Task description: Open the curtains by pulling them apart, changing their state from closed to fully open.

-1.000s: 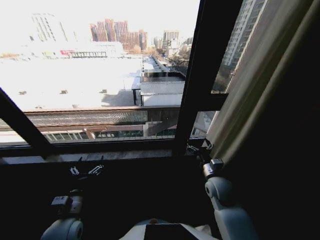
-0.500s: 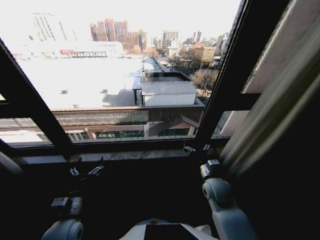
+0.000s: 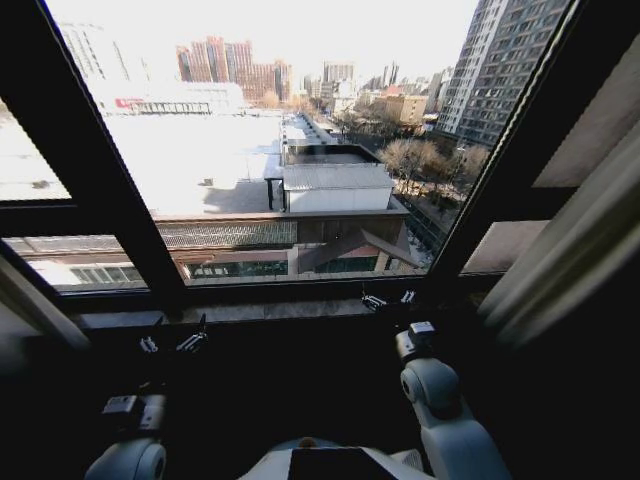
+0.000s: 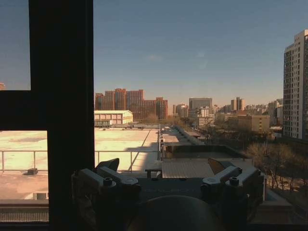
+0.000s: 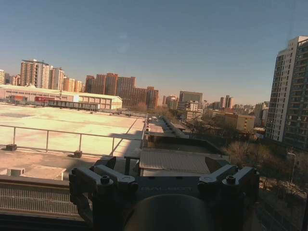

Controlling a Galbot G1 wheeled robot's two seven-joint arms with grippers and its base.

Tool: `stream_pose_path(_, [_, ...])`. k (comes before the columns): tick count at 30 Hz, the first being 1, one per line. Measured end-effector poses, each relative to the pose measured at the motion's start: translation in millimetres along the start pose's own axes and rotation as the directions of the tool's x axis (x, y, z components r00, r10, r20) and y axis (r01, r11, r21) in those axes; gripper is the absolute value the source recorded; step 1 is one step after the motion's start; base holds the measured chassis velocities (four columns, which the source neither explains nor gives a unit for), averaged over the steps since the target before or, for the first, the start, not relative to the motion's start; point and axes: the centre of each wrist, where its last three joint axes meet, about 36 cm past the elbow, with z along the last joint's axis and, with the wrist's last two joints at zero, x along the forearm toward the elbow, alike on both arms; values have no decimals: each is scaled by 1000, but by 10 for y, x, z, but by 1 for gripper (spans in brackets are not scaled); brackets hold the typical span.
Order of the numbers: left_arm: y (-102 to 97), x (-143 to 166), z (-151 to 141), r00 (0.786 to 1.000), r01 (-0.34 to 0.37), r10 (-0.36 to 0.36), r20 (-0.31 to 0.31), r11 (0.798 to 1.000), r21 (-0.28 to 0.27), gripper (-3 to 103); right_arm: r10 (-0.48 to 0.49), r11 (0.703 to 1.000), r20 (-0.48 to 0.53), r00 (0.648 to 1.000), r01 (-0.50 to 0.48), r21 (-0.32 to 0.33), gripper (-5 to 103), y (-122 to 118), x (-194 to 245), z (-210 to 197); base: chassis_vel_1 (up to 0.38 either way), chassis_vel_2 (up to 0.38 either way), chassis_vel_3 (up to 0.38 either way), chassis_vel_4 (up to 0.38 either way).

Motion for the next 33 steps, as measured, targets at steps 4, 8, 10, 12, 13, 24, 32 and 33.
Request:
stream_pose_path(4, [-1,1,2,1000,-1,1,1,1000,0,100,-2,1000,1,1000,2,3,100,12,2,-3,156,160,-152,-162])
stream_pose_path(8, [9,0,1,1000,-1,1,2,1000,-3,100,-1,1000,2,1000,1,12,100,16,4,-5,180,170,-164,-189])
stream_pose_path(10, [12,-1,0,1000,-1,1,3,1000,-5,100,-1,1000,3,1000,1,15,100,24,8,-8,224,206,-223,-220])
stream_pose_path(12, [12,-1,0,1000,-1,1,4,1000,-5,100,-2,1000,3,1000,2,16,100,30,9,-8,242,225,-247,-243])
stream_pose_path(13, [11,-1,0,1000,-1,1,4,1000,-4,100,-3,1000,3,1000,3,17,100,36,12,-8,255,249,-246,-246])
stream_pose_path(24, [17,10,16,1000,0,0,14,1000,-5,100,-9,1000,9,1000,9,23,100,74,32,-17,308,299,-298,-309])
stream_pose_path(32, [28,9,44,1000,3,-3,8,1000,-5,100,-9,1000,9,1000,9,22,100,80,42,-19,370,352,-358,-358])
stream_pose_path(33, [32,8,50,1000,4,-4,8,1000,-6,100,-9,1000,10,1000,9,23,100,80,42,-19,323,341,-326,-371])
